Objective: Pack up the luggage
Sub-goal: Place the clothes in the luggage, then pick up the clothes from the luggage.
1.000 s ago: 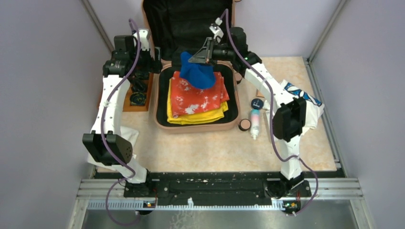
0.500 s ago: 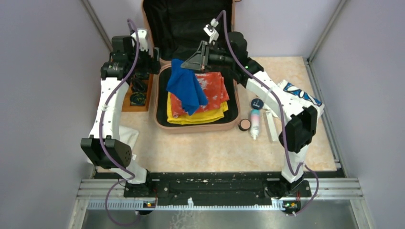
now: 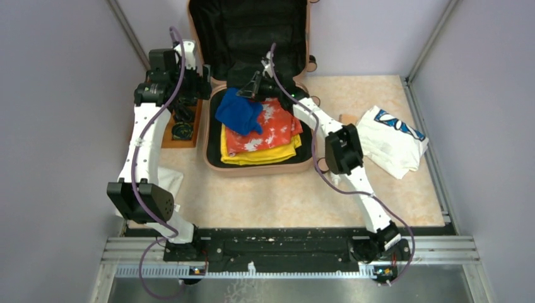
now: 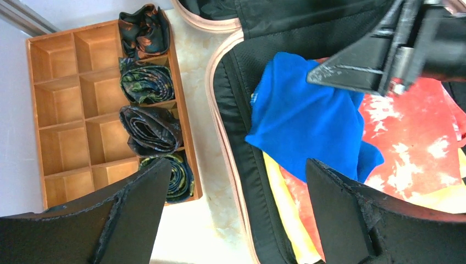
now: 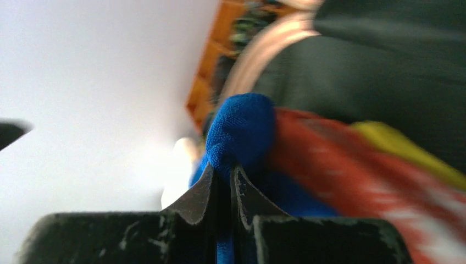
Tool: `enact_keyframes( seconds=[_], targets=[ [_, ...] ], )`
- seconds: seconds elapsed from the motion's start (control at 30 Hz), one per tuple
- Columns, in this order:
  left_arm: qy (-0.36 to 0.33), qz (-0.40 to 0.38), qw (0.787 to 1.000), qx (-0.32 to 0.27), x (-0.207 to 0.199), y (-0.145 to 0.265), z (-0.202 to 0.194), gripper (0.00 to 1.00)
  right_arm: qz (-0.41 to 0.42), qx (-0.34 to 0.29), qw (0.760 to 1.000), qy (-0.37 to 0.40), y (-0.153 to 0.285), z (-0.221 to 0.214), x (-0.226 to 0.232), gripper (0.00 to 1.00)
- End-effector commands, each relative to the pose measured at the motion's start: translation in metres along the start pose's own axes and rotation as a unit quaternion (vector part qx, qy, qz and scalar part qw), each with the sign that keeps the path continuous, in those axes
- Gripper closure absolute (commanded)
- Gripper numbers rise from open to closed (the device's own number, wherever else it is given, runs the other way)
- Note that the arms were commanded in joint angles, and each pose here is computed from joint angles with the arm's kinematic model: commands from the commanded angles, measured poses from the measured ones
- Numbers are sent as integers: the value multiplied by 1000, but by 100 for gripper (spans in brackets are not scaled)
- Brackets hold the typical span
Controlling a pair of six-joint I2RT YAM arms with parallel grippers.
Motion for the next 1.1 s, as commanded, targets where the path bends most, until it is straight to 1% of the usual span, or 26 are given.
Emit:
enact_keyframes(
  seconds=[0.0,0.03,0.07,0.1,0.13,0.17,0.2,0.23,0.27,0.3,0.33,0.4,0.43,0.47,0.57,0.6,0.7,0.77,0.8,0.87,0.93,0.97,1.07],
  targets=[
    [-10,-6,1000,-12,-1,0,2,1,-18,-115,993,-18,8,51,-42,100],
    [-10,-8,1000,-12,-1,0,1,1,-26,-124,992,-17,6,52,-47,100],
    [-10,-10,1000,-11,-2,0,1,1,-30,-129,991,-15,4,53,-50,96],
    [-10,-12,1000,-10,-2,0,0,1,-34,-134,990,-14,3,52,-52,75],
    [-10,-14,1000,-11,-3,0,0,1,-35,-136,990,-12,1,51,-54,59],
    [-11,-14,1000,-10,-3,-1,-1,1,-36,-136,990,-8,0,49,-53,51],
    [-10,-14,1000,-10,-2,-1,-2,1,-38,-134,990,-3,-1,49,-53,54],
    [-10,-13,1000,-10,-2,-1,-2,1,-40,-130,991,2,-1,48,-53,60],
    [-10,-14,1000,-9,-2,-2,-4,1,-40,-125,991,5,0,48,-51,64],
    [-10,-15,1000,-7,-2,-3,-5,1,-37,-122,992,6,0,47,-49,64],
    [-10,-14,1000,-5,-1,-4,-7,1,-36,-120,992,5,2,48,-46,57],
    [-12,-16,1000,1,-1,-7,-11,1,-38,-118,992,11,7,52,-39,37],
    [-12,-17,1000,4,-1,-9,-14,1,-40,-118,992,16,10,54,-36,29],
    [-13,-19,1000,10,-1,-10,-17,1,-44,-120,991,25,16,60,-28,25],
    [-27,-45,998,35,-4,-14,-32,1,-75,-119,988,58,33,70,-16,19],
    [-33,-60,997,44,-6,-15,-39,1,-93,-115,987,67,40,70,-17,18],
    [-41,-98,991,77,-13,-22,-61,1,-122,-131,978,104,69,81,-2,15],
    [-65,-134,983,107,-22,-24,-76,1,-148,-136,971,126,88,81,6,14],
    [-93,-142,980,108,-29,-25,-81,1,-159,-135,969,134,97,81,10,14],
    [-171,-122,975,70,-32,-30,-81,1,-176,-131,964,148,113,74,15,13],
    [-232,-106,966,39,-25,-39,-83,1,-190,-124,962,152,130,64,18,13],
    [-256,-100,961,32,-22,-44,-83,1,-191,-133,960,159,141,65,27,13],
    [-317,-98,943,35,-15,-72,-88,1,-190,-135,960,157,159,52,35,13]
  ],
)
Point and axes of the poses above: each gripper's point midway between its finger pads, its own y axis back along the fingers, its own x axis along the line the jaws close on, z = x × y, the point moved 6 cm from there along y, back along the fingers, and after that the axes turned 14 degrees about y, right-handed, at the moved point
